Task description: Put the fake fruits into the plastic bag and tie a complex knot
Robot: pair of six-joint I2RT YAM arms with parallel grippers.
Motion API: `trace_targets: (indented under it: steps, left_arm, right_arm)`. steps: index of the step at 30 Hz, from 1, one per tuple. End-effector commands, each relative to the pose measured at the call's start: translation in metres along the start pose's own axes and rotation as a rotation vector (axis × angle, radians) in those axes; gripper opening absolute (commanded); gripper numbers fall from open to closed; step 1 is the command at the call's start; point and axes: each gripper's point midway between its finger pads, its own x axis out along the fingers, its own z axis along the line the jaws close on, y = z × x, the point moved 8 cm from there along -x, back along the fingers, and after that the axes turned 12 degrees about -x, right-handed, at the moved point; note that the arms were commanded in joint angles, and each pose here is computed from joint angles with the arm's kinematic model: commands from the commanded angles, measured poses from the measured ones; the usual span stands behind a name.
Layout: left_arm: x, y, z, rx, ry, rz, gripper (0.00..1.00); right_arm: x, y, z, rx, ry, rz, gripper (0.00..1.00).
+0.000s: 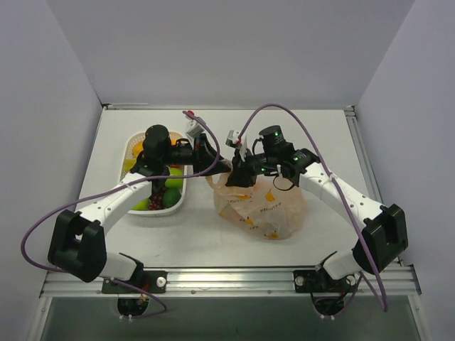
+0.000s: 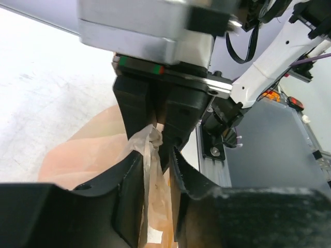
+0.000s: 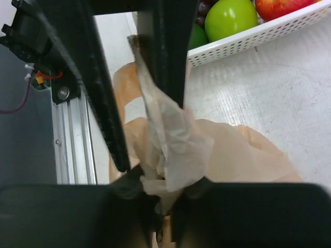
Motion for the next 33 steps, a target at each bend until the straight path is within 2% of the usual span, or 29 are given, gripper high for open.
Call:
trace_targets:
  steps: [1, 3, 4, 6, 7, 8, 10, 13, 15, 17, 19, 22, 24, 28, 33]
  left_arm:
    - [-0.003, -0.010, -0.013, 0.137, 0.001, -0.079, 0.35]
    - [-0.010, -0.019, -0.022, 0.177, -0.058, -0.155, 0.44]
    - [-0.017, -0.022, -0.023, 0.186, -0.097, -0.191, 0.61]
    - [-0.033, -0.028, -0.033, 0.186, -0.230, -0.292, 0.72]
    - [-0.044, -0.033, -0.046, 0.236, -0.290, -0.339, 0.79]
    - [-0.051, -0.023, -0.042, 0.178, -0.379, -0.323, 0.81]
    - [-0.069, -0.016, -0.050, 0.175, -0.533, -0.368, 0.84]
    - [-0.083, 0.003, -0.055, 0.148, -0.634, -0.368, 0.84]
    - [-0.086, 0.032, -0.046, 0.048, -0.679, -0.303, 0.84]
    - [-0.085, 0.047, -0.041, -0.041, -0.710, -0.289, 0.84]
    - [-0.078, 0.060, -0.034, -0.113, -0.713, -0.278, 0.84]
    - [-0.062, 0.058, -0.025, -0.122, -0.696, -0.289, 0.85]
    - [-0.050, 0.044, -0.025, -0.072, -0.667, -0.345, 0.86]
    - [-0.018, 0.044, -0.022, -0.024, -0.627, -0.337, 0.88]
    - [0.001, 0.056, -0.011, 0.000, -0.594, -0.300, 0.89]
  right_arm:
    - [0.006, -0.002, -0.005, 0.060, 0.006, -0.054, 0.01]
    - [0.003, 0.002, -0.008, 0.116, 0.036, -0.052, 0.00]
    - [0.003, 0.002, -0.009, 0.132, 0.047, -0.061, 0.00]
    - [-0.001, 0.004, -0.012, 0.193, 0.086, -0.063, 0.00]
    - [-0.003, 0.004, -0.013, 0.200, 0.097, -0.069, 0.00]
    - [-0.005, 0.002, -0.013, 0.229, 0.109, -0.079, 0.00]
    - [-0.005, 0.003, -0.013, 0.299, 0.146, -0.083, 0.00]
    - [-0.004, 0.006, -0.016, 0.423, 0.216, -0.076, 0.00]
    - [-0.005, 0.007, -0.020, 0.484, 0.281, -0.069, 0.00]
    - [-0.003, 0.008, -0.020, 0.570, 0.307, -0.062, 0.00]
    - [-0.003, 0.007, -0.019, 0.632, 0.342, -0.046, 0.00]
    - [-0.003, 0.009, -0.018, 0.675, 0.402, -0.003, 0.00]
    - [-0.002, 0.002, -0.015, 0.661, 0.407, 0.003, 0.00]
    - [-0.001, -0.004, -0.011, 0.647, 0.398, 0.020, 0.00]
    - [-0.003, -0.009, -0.006, 0.647, 0.384, 0.016, 0.00]
